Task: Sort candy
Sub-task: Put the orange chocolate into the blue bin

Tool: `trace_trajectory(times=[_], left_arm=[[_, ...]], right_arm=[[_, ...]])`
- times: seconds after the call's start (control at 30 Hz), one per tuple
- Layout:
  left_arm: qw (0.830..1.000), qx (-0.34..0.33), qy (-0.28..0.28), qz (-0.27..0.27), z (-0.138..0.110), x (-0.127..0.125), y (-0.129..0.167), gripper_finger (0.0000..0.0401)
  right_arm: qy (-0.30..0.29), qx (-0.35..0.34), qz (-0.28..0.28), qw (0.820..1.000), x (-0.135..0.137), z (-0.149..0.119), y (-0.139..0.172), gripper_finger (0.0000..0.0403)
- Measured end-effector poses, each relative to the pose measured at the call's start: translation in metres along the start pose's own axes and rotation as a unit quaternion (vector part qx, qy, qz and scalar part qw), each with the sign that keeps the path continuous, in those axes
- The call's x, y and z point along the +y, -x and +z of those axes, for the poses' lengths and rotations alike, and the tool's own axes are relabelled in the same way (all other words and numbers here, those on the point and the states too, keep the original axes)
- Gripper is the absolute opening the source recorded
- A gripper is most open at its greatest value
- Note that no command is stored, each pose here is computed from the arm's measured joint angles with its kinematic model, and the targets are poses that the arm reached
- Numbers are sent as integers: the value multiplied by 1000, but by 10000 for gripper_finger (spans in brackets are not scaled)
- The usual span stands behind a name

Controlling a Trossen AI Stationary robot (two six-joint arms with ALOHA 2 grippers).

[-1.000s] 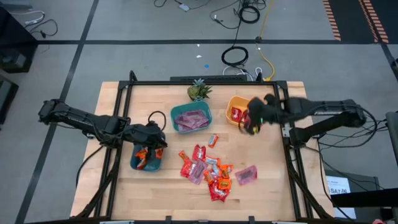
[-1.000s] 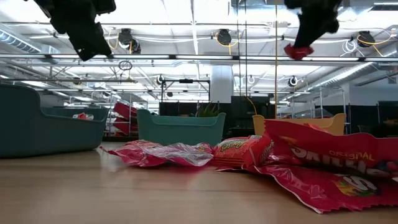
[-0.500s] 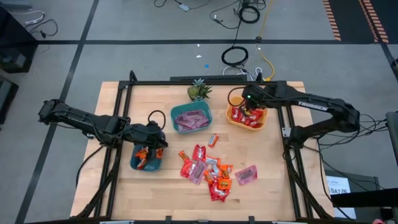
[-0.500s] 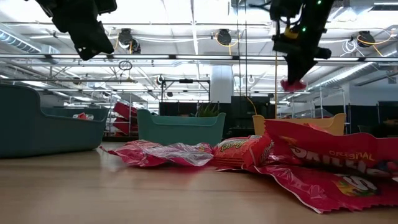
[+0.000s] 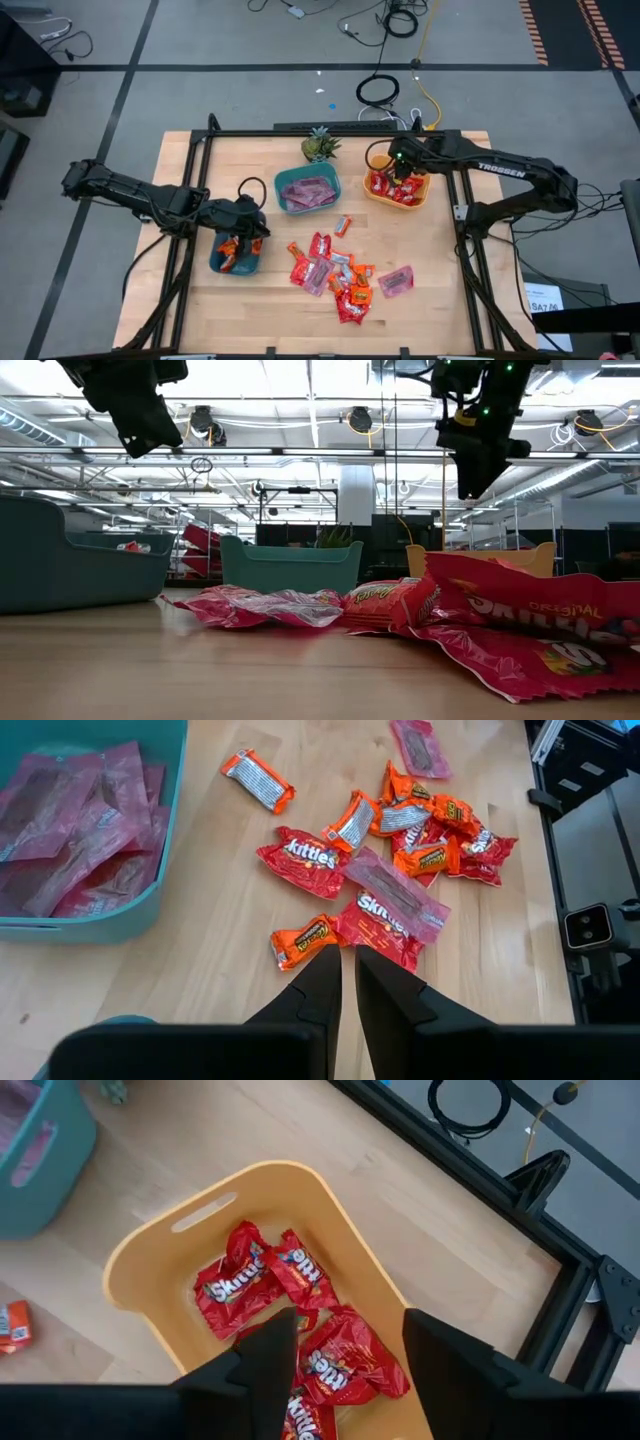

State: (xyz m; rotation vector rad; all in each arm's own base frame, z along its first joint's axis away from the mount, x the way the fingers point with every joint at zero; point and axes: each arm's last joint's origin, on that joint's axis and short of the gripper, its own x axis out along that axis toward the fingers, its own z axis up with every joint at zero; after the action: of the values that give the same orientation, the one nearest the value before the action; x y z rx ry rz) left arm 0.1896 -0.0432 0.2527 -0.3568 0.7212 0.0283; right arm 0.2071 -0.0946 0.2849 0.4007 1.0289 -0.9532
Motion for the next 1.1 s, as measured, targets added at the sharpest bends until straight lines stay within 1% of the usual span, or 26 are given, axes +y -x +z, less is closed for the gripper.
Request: trace_trajectory(times=[0.2, 0.33, 0.5, 0.6, 0.8, 1.1], left_arm=[[1000, 0, 0, 0, 0, 0, 0, 44], [1000, 0, 0, 1, 0, 0, 0, 44], [1000, 0, 0, 1, 0, 0, 0, 44], [1000, 0, 0, 1, 0, 0, 0, 44], [1000, 0, 0, 1, 0, 0, 0, 44], [1000, -1, 0, 1, 0, 0, 0, 44]], right_arm=[[-18, -13, 9, 1000, -4, -2, 8, 195], [-20, -9, 36, 999, -5, -3, 13, 201], [-19, -26, 59, 998, -2, -10, 26, 199], [-4, -35, 76, 997, 4, -16, 35, 194], [6, -43, 111, 993, 19, -30, 49, 179], [83, -45, 172, 981, 51, -57, 68, 158]])
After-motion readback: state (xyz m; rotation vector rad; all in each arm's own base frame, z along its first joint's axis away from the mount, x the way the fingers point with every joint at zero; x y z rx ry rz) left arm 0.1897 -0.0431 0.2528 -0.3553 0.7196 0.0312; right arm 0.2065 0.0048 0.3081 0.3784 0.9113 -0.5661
